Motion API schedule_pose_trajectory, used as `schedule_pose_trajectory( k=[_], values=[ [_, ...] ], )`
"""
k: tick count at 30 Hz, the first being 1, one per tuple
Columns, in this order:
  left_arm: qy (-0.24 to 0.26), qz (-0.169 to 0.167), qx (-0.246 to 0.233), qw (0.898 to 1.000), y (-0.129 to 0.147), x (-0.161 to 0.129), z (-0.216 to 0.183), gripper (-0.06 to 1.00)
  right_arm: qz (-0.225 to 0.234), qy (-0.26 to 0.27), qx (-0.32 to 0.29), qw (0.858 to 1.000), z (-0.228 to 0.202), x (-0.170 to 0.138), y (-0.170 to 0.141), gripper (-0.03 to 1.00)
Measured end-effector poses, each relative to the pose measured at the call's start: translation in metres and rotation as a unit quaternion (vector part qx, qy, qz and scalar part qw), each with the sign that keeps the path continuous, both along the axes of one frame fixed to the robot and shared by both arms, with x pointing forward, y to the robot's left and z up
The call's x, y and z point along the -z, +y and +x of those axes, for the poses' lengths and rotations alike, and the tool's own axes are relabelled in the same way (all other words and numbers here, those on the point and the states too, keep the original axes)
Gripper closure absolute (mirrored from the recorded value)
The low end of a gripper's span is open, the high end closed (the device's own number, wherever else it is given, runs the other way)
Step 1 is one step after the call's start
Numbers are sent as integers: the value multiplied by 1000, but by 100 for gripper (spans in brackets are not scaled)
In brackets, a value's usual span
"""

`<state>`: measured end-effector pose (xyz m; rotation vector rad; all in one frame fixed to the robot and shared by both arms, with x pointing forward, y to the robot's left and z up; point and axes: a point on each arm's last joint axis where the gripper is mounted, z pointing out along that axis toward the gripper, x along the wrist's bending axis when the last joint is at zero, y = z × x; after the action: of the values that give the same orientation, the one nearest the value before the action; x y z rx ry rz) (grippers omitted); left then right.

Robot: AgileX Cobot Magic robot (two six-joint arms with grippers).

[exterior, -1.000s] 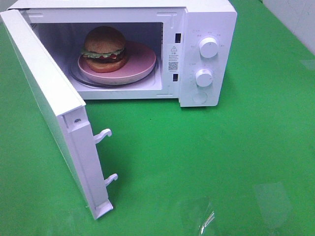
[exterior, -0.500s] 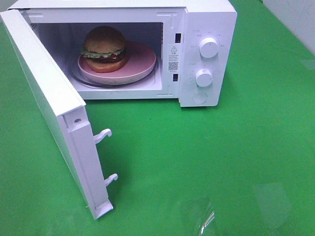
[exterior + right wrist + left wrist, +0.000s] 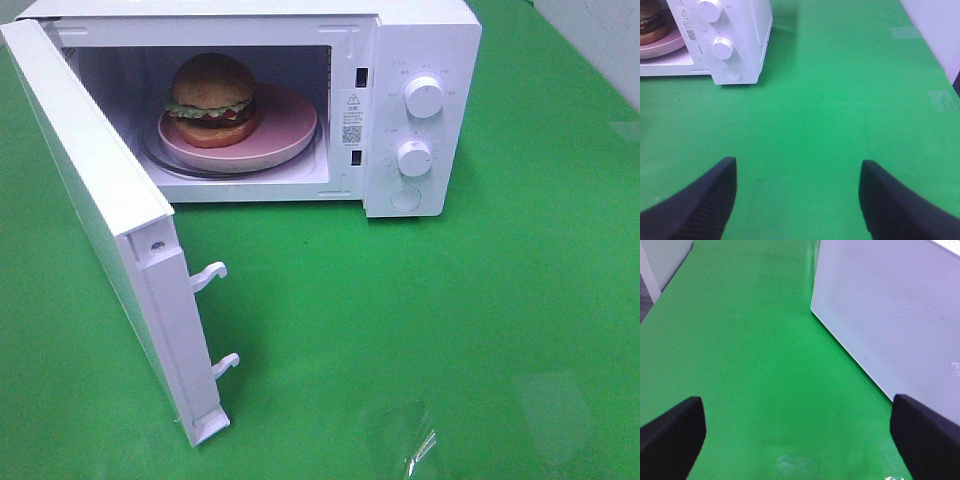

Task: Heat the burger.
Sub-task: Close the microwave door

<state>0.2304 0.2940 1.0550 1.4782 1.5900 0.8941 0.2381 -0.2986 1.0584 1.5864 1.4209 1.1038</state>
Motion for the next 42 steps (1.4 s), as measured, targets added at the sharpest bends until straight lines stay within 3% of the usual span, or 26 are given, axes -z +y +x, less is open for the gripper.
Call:
schedule_pose_trajectory(
  k=[8, 42],
  values=[
    [0, 0, 0, 1000, 0, 0, 0, 3, 0, 0, 0, 1000, 0, 0, 0, 20],
    [0, 0, 0, 1000, 0, 0, 0, 3, 0, 0, 0, 1000, 0, 0, 0, 21]
  ],
)
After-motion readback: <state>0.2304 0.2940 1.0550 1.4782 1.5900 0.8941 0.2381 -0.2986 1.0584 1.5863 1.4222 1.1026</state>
